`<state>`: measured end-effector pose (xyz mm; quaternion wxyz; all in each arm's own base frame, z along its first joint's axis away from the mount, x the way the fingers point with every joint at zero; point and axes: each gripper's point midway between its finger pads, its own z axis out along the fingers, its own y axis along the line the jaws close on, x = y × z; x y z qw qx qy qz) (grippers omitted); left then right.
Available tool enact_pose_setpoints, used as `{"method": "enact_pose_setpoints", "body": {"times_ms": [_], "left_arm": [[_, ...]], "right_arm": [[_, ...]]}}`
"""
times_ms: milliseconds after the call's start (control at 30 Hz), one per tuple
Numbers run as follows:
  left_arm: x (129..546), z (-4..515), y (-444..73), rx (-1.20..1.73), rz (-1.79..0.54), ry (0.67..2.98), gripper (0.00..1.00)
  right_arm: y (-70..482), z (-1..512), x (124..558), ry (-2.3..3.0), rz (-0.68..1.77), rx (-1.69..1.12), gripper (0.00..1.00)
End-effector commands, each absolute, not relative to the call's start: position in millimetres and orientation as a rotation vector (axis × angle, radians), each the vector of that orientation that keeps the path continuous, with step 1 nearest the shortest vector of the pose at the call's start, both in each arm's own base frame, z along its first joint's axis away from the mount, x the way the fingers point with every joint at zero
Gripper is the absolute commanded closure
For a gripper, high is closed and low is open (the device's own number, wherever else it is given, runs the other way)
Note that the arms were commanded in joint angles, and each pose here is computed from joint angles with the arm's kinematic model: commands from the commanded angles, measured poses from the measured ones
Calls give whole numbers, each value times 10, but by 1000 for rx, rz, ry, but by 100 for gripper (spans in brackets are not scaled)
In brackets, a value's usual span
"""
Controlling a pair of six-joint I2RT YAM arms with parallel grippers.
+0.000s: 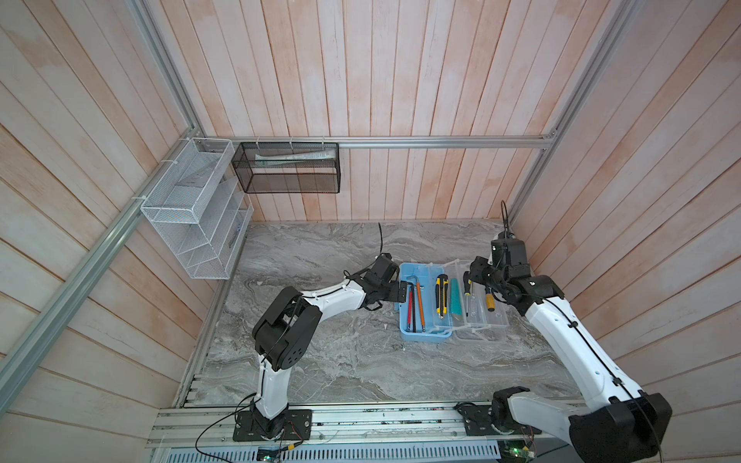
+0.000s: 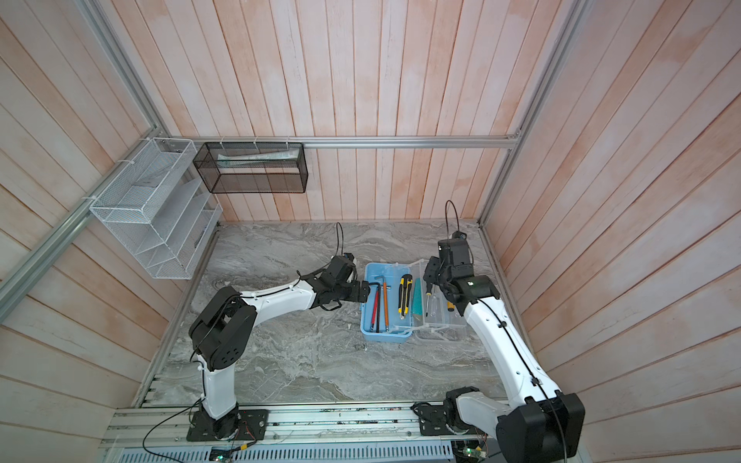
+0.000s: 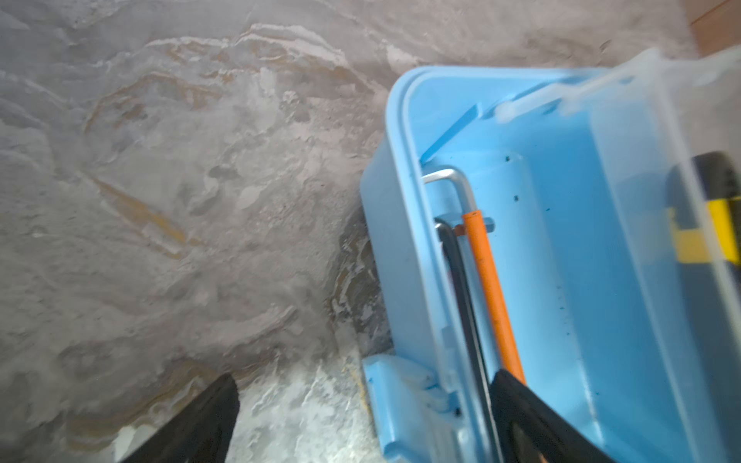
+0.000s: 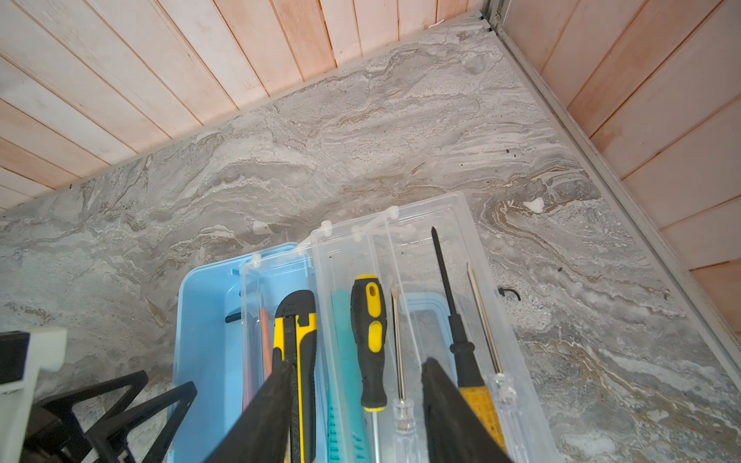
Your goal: Pack the tool kit
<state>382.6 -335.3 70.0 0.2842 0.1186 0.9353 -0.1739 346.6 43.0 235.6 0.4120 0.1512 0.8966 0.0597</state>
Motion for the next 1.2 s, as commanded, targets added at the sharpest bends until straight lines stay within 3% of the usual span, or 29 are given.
{"method": "enact_pose_setpoints", "body": {"times_ms": [0, 200, 667, 933, 1167], "left_arm": [[3824, 490, -3044, 365, -217, 2569, 0], [3831, 425, -2669, 346, -59, 2597, 0], [3584, 566, -1954, 184, 7, 2633, 0], [3813, 1390, -1973, 78, -249, 2436, 0], [3784, 1215, -1772, -2, -259, 2440, 3]], "right_arm": [[414, 2411, 3484, 2235, 178, 344, 49], [213, 2409, 3501, 2212, 208, 388, 44], [60, 2057, 3550, 2227, 406, 457, 47], [12, 1496, 3465, 2290, 536, 546, 60], [231, 976, 3439, 2397, 706, 521, 74]]}}
